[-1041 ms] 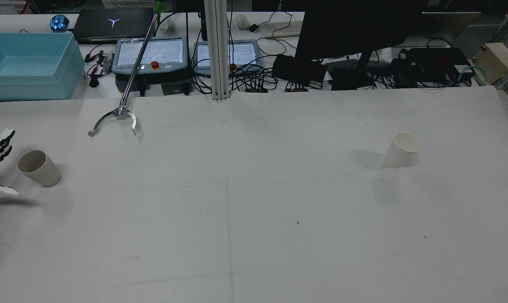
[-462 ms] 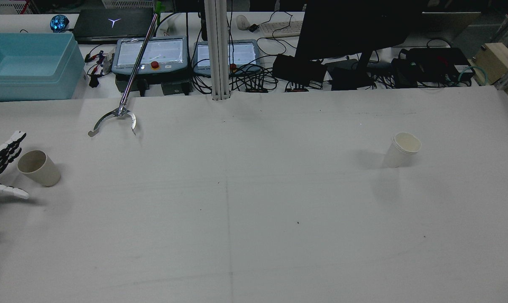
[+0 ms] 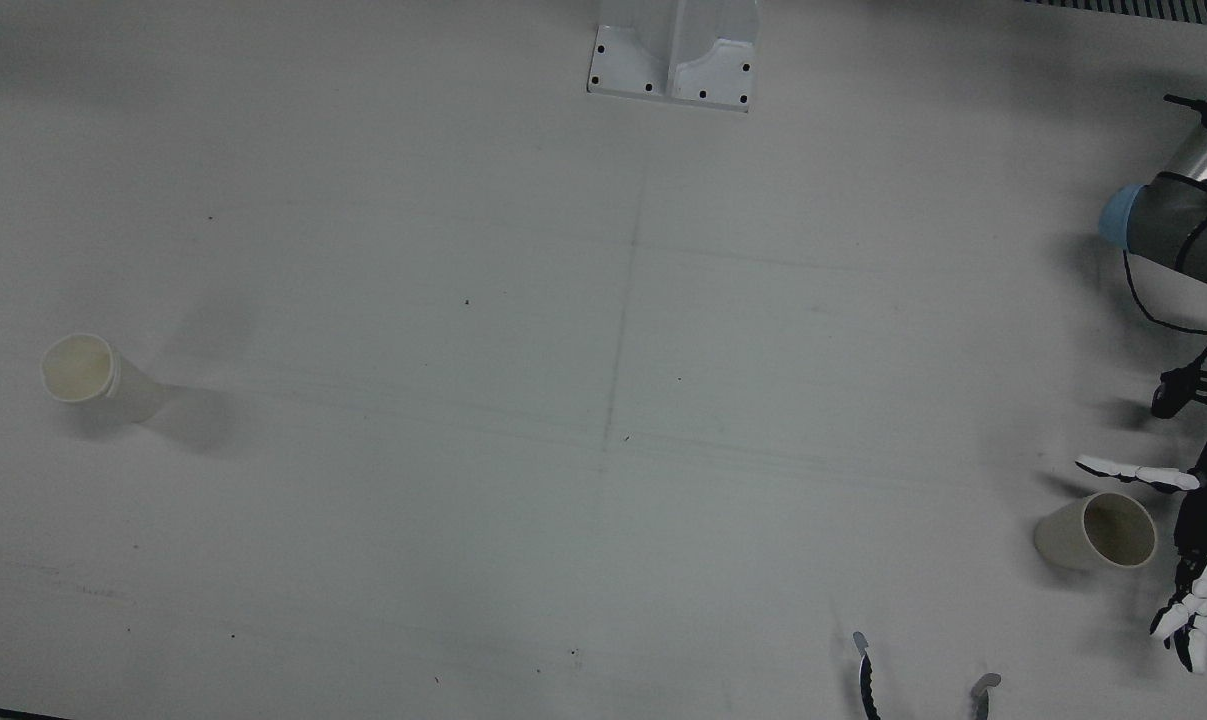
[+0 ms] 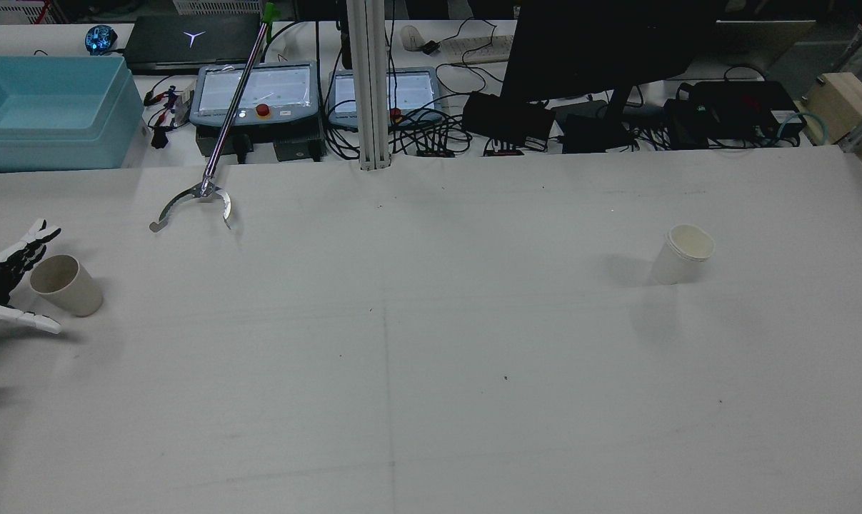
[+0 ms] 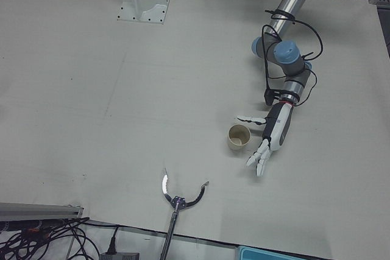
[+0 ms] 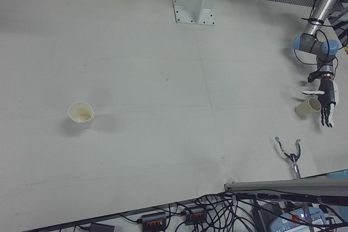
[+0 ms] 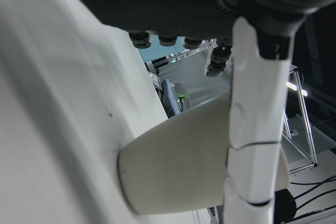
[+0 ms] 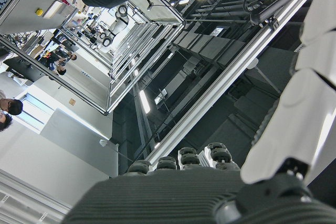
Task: Pour water
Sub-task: 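Reach the left hand toward the beige paper cup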
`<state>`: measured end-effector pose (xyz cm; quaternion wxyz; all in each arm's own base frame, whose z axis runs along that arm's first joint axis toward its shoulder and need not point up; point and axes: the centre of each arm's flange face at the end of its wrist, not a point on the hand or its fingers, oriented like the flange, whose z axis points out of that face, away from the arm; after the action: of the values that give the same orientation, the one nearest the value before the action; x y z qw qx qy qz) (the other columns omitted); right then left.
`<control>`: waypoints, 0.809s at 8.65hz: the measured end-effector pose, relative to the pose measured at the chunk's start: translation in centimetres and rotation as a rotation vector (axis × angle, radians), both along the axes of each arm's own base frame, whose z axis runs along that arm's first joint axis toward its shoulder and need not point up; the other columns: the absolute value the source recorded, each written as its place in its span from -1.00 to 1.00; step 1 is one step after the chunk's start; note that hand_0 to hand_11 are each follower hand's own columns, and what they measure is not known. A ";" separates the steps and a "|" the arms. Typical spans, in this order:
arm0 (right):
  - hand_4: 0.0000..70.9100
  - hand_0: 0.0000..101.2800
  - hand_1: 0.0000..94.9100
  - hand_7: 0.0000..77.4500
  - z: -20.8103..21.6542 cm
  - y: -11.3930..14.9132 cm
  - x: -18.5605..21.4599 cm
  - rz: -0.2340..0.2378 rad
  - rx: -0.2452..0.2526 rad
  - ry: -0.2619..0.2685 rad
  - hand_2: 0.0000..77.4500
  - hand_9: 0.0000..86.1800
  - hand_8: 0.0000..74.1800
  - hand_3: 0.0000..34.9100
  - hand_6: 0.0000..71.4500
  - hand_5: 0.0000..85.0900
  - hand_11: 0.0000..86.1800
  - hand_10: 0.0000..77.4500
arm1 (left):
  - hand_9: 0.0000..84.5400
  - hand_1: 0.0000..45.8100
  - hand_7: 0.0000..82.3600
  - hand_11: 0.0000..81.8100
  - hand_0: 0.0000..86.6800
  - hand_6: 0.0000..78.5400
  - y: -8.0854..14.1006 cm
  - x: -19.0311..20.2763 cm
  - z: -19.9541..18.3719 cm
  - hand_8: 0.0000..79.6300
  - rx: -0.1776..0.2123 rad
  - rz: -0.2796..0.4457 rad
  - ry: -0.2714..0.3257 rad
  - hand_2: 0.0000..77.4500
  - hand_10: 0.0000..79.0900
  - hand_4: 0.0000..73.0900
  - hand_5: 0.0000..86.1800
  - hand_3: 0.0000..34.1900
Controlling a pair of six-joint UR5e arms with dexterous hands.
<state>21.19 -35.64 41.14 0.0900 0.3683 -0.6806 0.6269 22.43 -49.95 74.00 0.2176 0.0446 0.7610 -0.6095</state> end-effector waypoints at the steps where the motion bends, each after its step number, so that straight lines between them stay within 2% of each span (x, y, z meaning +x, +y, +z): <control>1: -0.78 -0.10 -0.75 -0.85 0.0 0.0 0.0 0.000 0.000 0.000 -0.70 -0.94 -0.99 -1.00 -0.91 -0.99 -0.97 -0.99 | -0.96 -0.07 -0.96 -0.88 0.67 -1.00 -0.2 0.2 -0.2 -0.99 -0.001 0.002 -0.001 -0.97 -0.96 -0.48 -0.80 -0.98; 2: -0.78 -0.10 -0.75 -0.85 0.0 0.0 0.0 0.000 0.000 0.000 -0.70 -0.94 -0.99 -1.00 -0.91 -0.99 -0.97 -0.99 | -0.96 -0.07 -0.96 -0.88 0.67 -1.00 -0.3 0.4 -0.4 -0.99 -0.003 0.004 -0.002 -0.97 -0.96 -0.48 -0.80 -0.98; 3: -0.78 -0.10 -0.75 -0.85 0.0 0.0 0.0 0.001 0.000 -0.001 -0.70 -0.92 -0.99 -1.00 -0.91 -0.99 -0.97 -0.99 | -0.96 -0.07 -0.96 -0.88 0.74 -1.00 -0.3 0.4 -0.5 -0.99 -0.006 0.006 -0.002 -0.97 -0.96 -0.39 -0.75 -0.98; 4: -0.78 -0.10 -0.75 -0.85 0.0 0.0 0.0 0.001 0.000 0.000 -0.70 -0.92 -0.99 -1.00 -0.91 -0.99 -0.97 -0.99 | -0.96 0.05 -0.97 -0.88 0.80 -1.00 -0.3 0.4 -0.6 -0.99 -0.008 0.008 -0.002 -0.97 -0.96 -0.25 -0.53 -0.98; 5: -0.78 -0.10 -0.75 -0.85 0.0 0.0 0.0 0.001 0.000 0.000 -0.70 -0.92 -0.99 -1.00 -0.91 -0.99 -0.97 -0.99 | -0.96 0.05 -0.97 -0.88 0.80 -1.00 -0.4 0.5 -0.7 -0.99 -0.007 0.011 -0.001 -0.97 -0.96 -0.25 -0.53 -0.98; 6: -0.77 -0.10 -0.75 -0.85 0.0 0.0 0.0 0.000 0.001 0.000 -0.70 -0.92 -0.99 -1.00 -0.86 -0.99 -0.97 -0.99 | -0.96 -0.05 -0.97 -0.88 0.74 -1.00 -0.4 0.6 -0.9 -0.99 -0.007 0.014 -0.001 -0.97 -0.96 -0.13 -0.44 -0.98; 7: -0.78 -0.10 -0.75 -0.85 0.0 0.0 0.0 0.000 0.001 0.000 -0.70 -0.94 -0.99 -1.00 -0.89 -0.99 -0.97 -0.99 | -0.96 -0.05 -0.97 -0.88 0.68 -1.00 -0.4 0.7 -1.1 -0.99 -0.006 0.017 0.000 -0.97 -0.96 -0.09 -0.41 -0.96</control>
<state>21.22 -35.63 41.13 0.0899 0.3685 -0.6809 0.6265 23.10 -50.39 72.95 0.2227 0.0375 0.7595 -0.6100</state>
